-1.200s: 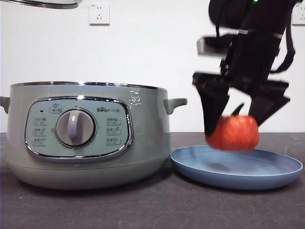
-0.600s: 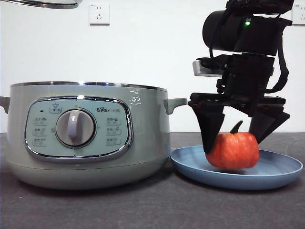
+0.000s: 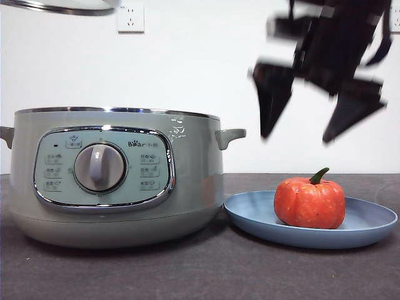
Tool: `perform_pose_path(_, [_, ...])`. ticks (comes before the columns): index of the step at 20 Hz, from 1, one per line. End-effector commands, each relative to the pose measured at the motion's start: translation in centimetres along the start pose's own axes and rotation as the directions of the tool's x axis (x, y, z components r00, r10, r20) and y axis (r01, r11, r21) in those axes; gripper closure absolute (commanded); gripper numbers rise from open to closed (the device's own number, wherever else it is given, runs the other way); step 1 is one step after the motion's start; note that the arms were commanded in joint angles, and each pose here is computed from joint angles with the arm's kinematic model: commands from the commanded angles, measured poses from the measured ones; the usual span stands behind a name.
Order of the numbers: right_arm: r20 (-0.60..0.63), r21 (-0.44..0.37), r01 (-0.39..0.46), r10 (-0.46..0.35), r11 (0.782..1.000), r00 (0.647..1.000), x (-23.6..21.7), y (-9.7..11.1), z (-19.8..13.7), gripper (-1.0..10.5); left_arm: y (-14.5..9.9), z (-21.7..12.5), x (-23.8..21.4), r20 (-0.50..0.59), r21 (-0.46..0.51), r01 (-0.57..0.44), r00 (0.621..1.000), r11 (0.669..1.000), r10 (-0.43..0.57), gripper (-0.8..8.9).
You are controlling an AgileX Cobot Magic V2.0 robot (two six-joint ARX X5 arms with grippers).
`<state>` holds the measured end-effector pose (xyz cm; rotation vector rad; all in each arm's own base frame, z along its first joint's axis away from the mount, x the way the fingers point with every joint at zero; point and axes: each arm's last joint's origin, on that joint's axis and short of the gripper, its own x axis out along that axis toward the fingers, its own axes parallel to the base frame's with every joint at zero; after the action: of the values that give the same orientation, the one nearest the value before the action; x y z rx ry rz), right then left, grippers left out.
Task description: Take the pumpkin out from the steamer,put the pumpkin in the blue plate,close the lid
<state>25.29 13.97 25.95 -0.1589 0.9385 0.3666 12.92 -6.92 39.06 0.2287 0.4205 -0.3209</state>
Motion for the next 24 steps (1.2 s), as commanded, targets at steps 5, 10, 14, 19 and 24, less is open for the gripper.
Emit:
perform_pose_path(5, [0.269, 0.028, -0.033, 0.024, 0.999, 0.963, -8.9, -0.5, -0.5, 3.8, -1.7, 1.6, 5.7, -0.005, -0.005, 0.147, 0.989, 0.989, -0.147, 8.22])
perform_pose_path(10, [0.391, 0.040, -0.027, 0.009, 0.999, 0.920, -12.8, -1.0, -1.5, 3.8, -3.2, 1.3, 11.6, -0.089, -0.003, 0.212, 0.973, 0.977, -0.211, 8.22])
perform_pose_path(14, [0.383, 0.049, 0.002, -0.021, 0.999, 0.924, -13.3, -1.1, -2.1, 3.8, -4.1, 0.3, 15.0, -0.165, -0.007, 0.238, 0.958, 0.971, -0.236, 8.22])
perform_pose_path(19, [0.358, 0.055, 0.032, -0.050, 0.998, 0.932, -13.2, -1.2, -2.3, 3.8, -4.6, -0.8, 16.9, -0.234, -0.009, 0.245, 0.942, 0.970, -0.240, 8.22])
perform_pose_path(24, [0.357, 0.061, 0.038, -0.057, 0.997, 0.932, -13.2, -1.4, -2.3, 3.8, -4.8, -1.2, 17.2, -0.272, -0.015, 0.266, 0.926, 0.964, -0.260, 8.16])
